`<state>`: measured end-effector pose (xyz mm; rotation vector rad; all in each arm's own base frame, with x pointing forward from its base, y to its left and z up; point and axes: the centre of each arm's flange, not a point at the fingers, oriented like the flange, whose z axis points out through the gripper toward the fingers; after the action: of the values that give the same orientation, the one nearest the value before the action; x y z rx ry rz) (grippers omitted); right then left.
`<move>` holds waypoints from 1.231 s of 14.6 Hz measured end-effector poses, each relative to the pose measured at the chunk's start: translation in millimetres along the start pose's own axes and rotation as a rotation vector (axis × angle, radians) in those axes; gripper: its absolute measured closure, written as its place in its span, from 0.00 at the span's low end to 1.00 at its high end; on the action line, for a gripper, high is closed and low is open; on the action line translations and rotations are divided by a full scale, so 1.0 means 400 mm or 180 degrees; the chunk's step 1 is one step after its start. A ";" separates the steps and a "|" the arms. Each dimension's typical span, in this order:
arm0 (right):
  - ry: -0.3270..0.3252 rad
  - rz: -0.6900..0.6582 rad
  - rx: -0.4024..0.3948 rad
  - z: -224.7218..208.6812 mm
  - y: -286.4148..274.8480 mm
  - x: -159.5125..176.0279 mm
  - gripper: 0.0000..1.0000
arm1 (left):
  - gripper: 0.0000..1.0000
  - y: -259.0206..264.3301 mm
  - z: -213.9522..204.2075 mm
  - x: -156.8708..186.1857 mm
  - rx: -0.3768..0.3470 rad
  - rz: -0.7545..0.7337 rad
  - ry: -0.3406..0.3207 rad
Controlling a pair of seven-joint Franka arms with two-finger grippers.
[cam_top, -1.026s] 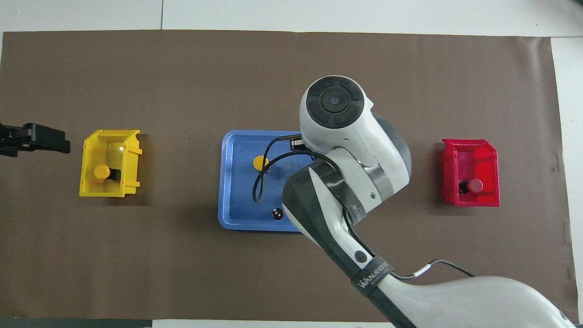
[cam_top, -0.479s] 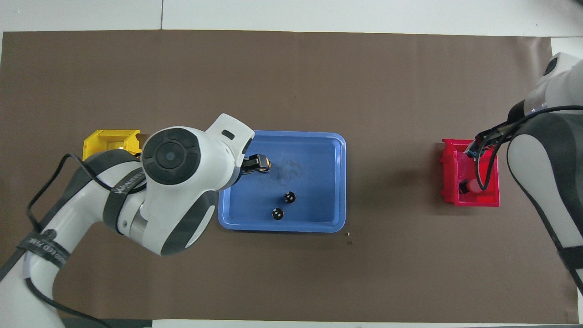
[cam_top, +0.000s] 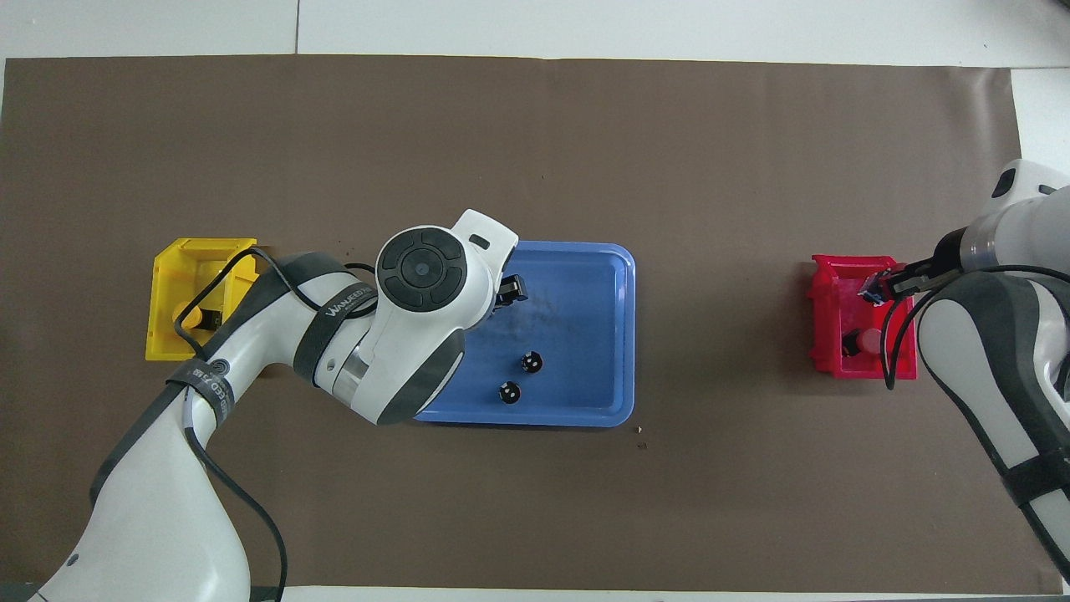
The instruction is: Sort red and yellow buttons by color
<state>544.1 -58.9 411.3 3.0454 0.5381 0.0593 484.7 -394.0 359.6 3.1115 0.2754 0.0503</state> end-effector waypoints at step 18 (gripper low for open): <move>0.0257 -0.0162 -0.0034 0.151 -0.033 -0.067 0.36 | 0.59 -0.369 -0.316 0.284 0.0245 0.0367 -0.0156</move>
<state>517.3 -58.1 349.5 3.0280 0.6184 0.1833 566.5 -227.0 486.4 3.1965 0.0992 -0.0358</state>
